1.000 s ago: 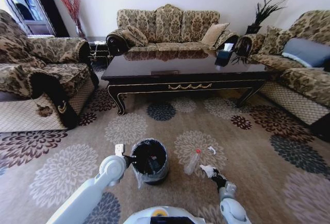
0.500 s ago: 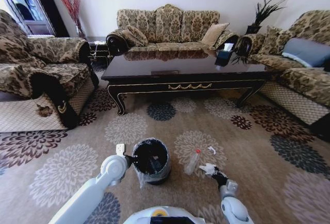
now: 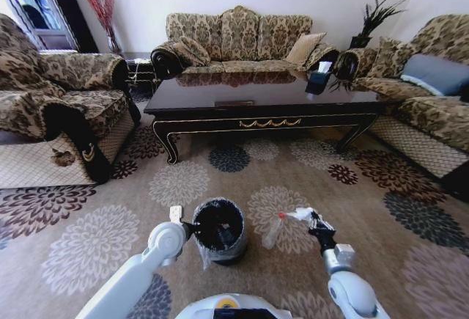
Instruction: Move to the front of the table and pick up the trash from the floor, then place it into the trash bin.
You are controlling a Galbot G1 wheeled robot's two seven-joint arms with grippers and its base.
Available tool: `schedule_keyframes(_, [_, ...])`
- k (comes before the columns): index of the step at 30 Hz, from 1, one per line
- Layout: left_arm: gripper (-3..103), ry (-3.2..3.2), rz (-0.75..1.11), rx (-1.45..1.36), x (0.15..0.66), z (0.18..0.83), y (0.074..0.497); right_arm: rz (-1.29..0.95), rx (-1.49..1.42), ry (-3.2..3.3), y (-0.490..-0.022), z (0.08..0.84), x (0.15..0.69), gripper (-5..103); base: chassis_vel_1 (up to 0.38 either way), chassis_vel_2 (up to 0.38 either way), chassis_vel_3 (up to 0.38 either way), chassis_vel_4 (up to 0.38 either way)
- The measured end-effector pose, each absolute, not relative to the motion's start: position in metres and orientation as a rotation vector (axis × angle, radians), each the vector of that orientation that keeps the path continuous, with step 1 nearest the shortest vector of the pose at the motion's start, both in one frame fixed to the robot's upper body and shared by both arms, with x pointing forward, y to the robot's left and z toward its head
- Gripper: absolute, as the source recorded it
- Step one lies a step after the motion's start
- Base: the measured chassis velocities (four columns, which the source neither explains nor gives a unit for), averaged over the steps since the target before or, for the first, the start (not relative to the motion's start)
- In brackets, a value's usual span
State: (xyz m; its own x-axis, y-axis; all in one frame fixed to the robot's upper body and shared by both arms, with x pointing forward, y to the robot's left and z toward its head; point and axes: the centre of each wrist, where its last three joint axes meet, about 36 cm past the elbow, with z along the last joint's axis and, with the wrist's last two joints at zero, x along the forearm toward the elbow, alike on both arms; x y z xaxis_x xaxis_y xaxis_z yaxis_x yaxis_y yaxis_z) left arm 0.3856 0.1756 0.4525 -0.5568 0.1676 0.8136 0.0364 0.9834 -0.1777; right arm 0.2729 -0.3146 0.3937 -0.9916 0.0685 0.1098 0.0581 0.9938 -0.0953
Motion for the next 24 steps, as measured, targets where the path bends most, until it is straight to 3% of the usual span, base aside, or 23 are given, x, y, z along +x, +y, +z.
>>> schedule_keyframes(12, [0,-2.163,0.132,-0.211,0.4,0.457,0.148,0.17,0.186,-3.165,-0.278,0.506,0.247,0,0.0,0.0,0.0,0.0])
schedule_keyframes(24, [0,-2.149,0.074,-0.307,0.407,0.459,0.104,0.224,0.38,-3.115,-0.26,0.519,0.225,0,0.0,0.0,0.0,0.0])
